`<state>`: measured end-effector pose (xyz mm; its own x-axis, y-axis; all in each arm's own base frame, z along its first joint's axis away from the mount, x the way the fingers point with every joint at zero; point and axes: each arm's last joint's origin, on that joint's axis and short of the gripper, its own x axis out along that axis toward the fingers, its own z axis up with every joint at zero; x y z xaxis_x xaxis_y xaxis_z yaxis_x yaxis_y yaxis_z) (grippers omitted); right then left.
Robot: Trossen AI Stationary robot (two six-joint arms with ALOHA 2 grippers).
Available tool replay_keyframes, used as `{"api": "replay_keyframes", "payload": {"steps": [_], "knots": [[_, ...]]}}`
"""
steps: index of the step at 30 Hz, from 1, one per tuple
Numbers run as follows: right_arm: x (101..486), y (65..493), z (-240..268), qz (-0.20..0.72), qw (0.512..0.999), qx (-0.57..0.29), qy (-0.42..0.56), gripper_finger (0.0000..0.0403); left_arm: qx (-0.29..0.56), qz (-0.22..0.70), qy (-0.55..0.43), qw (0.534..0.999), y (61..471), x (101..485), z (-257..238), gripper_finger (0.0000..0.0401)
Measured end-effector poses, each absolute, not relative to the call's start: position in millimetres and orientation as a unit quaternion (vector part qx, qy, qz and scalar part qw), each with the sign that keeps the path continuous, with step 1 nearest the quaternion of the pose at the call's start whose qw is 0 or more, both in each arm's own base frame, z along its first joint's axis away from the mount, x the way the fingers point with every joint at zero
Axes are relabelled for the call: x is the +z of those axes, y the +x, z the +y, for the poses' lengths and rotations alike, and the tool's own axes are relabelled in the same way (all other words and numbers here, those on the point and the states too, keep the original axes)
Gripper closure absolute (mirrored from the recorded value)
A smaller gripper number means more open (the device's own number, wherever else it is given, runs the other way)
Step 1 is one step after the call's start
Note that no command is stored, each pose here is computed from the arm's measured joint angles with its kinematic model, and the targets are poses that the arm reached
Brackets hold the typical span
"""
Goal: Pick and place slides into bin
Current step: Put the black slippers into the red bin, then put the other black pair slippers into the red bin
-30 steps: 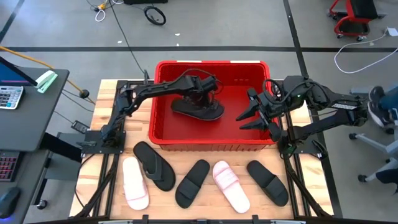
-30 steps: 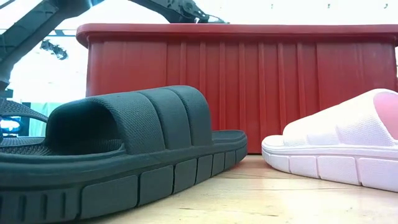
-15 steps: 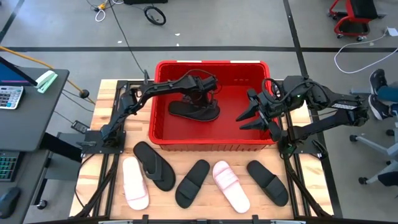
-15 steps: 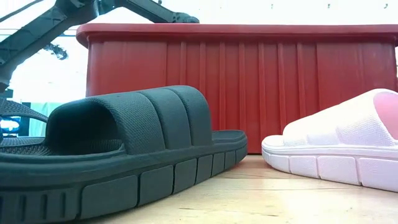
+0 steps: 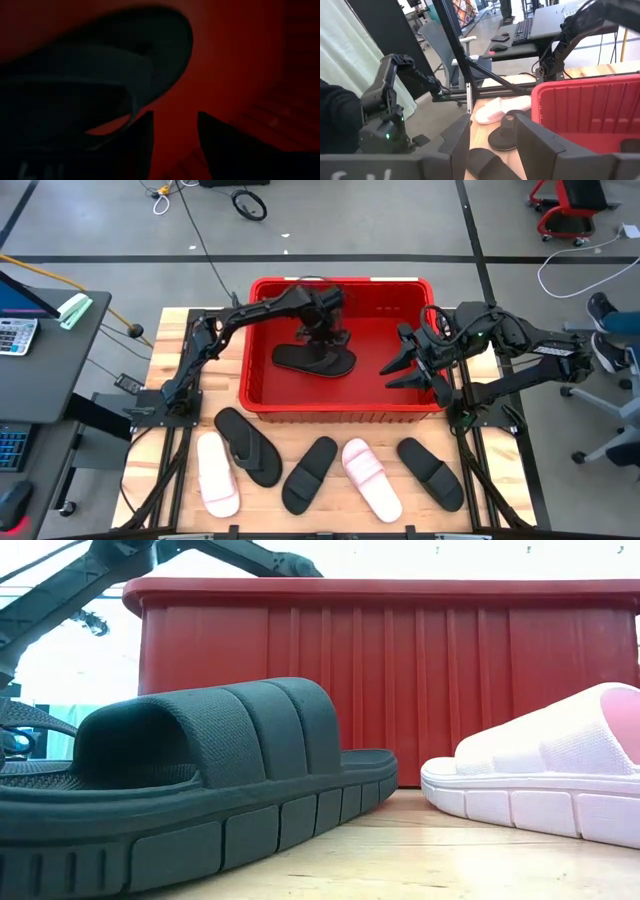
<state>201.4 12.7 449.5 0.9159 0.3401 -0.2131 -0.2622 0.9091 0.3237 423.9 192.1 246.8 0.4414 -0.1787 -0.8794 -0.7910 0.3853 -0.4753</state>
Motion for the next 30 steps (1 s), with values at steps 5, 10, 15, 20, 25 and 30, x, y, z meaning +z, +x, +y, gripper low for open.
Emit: {"api": "replay_keyframes", "payload": {"steps": [5, 10, 15, 20, 25, 30], "knots": [[449.4, 201.6, 12.8, 0.134, 0.967, 0.155, 0.149, 0.0246, 0.219, 0.428, -0.500, 0.720, 415.7, 302.0, 209.2, 0.0250], [449.0, 201.4, 12.7, 0.139, 0.965, 0.153, 0.164, 0.0246, 0.144, 0.370, -0.502, 0.768, 382.2, 362.1, 207.0, 0.0266], [447.8, 200.8, 14.9, 0.147, 0.961, 0.164, 0.165, 0.0246, 0.029, 0.336, -0.465, 0.818, 324.1, 433.5, 182.2, 0.0278], [446.7, 200.2, 18.6, 0.153, 0.960, 0.174, 0.155, 0.0246, -0.016, 0.309, -0.426, 0.850, 262.8, 488.9, 139.8, 0.0286], [446.7, 199.8, 22.6, 0.150, 0.962, 0.187, 0.129, 0.0246, -0.072, 0.285, -0.318, 0.901, 220.5, 516.4, 105.7, 0.0287], [446.8, 199.6, 24.6, 0.148, 0.963, 0.194, 0.118, 0.0246, -0.080, 0.340, -0.362, 0.864, 201.7, 516.7, 75.0, 0.0287]]}}
